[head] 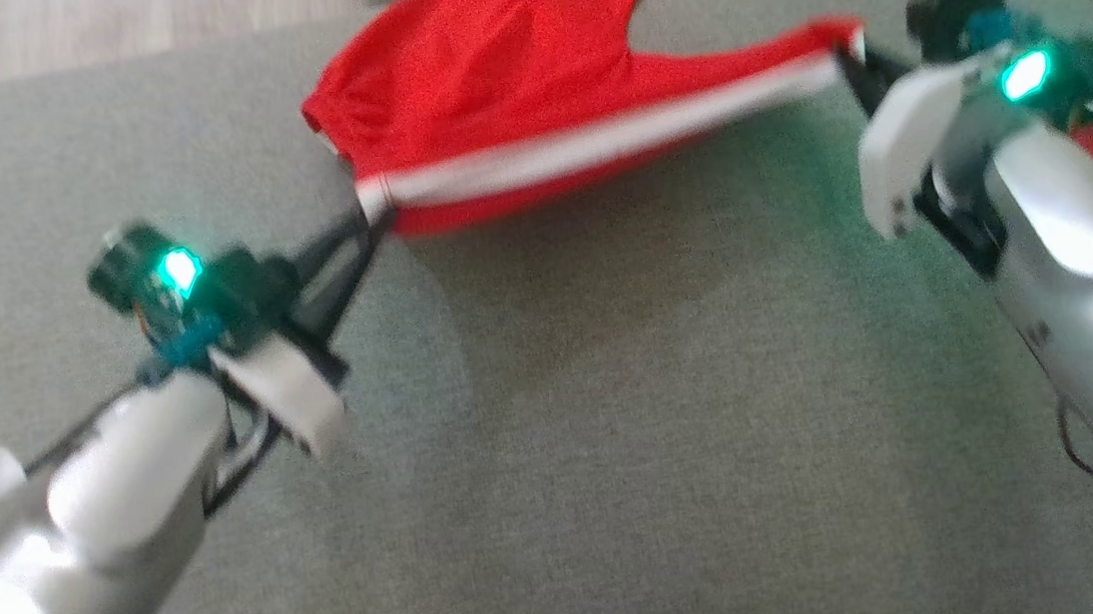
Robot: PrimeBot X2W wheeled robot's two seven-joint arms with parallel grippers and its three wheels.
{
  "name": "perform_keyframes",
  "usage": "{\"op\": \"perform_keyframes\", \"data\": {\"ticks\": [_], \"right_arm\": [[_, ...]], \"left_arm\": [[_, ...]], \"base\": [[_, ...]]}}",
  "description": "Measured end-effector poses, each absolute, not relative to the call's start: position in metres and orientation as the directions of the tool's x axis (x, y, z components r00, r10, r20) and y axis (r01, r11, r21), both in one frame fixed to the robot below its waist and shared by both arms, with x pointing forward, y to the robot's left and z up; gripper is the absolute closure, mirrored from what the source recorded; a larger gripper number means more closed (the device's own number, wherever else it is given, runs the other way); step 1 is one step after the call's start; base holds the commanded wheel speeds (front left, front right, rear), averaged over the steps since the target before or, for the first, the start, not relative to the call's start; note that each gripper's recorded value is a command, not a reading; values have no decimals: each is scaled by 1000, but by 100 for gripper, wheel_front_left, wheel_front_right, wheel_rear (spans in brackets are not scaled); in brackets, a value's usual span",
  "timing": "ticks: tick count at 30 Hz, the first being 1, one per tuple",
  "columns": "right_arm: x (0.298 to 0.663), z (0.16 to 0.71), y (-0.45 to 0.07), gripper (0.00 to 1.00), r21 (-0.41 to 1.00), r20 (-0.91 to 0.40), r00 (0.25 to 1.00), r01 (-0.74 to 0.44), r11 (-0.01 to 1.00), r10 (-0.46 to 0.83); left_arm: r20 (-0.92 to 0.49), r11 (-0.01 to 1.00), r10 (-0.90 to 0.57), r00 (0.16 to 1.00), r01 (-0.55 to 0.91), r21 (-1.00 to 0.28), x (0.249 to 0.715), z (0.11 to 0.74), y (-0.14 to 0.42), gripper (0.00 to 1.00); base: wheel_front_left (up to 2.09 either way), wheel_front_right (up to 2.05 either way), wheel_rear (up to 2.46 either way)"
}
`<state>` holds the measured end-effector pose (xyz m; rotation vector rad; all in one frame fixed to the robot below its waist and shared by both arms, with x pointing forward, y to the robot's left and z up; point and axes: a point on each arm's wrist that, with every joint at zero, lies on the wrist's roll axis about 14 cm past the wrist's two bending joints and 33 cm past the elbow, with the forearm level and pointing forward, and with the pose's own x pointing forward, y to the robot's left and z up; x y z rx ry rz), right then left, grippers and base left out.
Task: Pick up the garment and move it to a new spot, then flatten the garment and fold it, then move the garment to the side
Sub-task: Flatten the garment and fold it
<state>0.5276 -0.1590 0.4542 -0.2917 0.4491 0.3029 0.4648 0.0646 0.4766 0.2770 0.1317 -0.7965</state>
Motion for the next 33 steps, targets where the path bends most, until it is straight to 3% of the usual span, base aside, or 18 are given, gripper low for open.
{"op": "perform_keyframes", "data": {"ticks": [10, 22, 25, 33], "right_arm": [[453, 438, -186, 100, -101, -657, 716, -393, 914, 235], [367, 443, -199, 100, -9, -775, 561, -468, 884, 290], [367, 451, -197, 100, 11, -762, 566, -473, 881, 313], [416, 479, -183, 100, -32, -651, 681, -465, 885, 334]], "left_arm": [[-274, 601, -741, 614, 787, 138, 387, 463, 54, 100], [-277, 612, -746, 605, 788, 73, 317, 474, 45, 100], [-280, 636, -731, 622, 770, 52, 314, 477, 46, 100], [-278, 738, -636, 719, 673, 50, 348, 477, 64, 100]], "base": [[0, 0, 0], [0, 0, 0], [0, 0, 0], [0, 0, 0]]}}
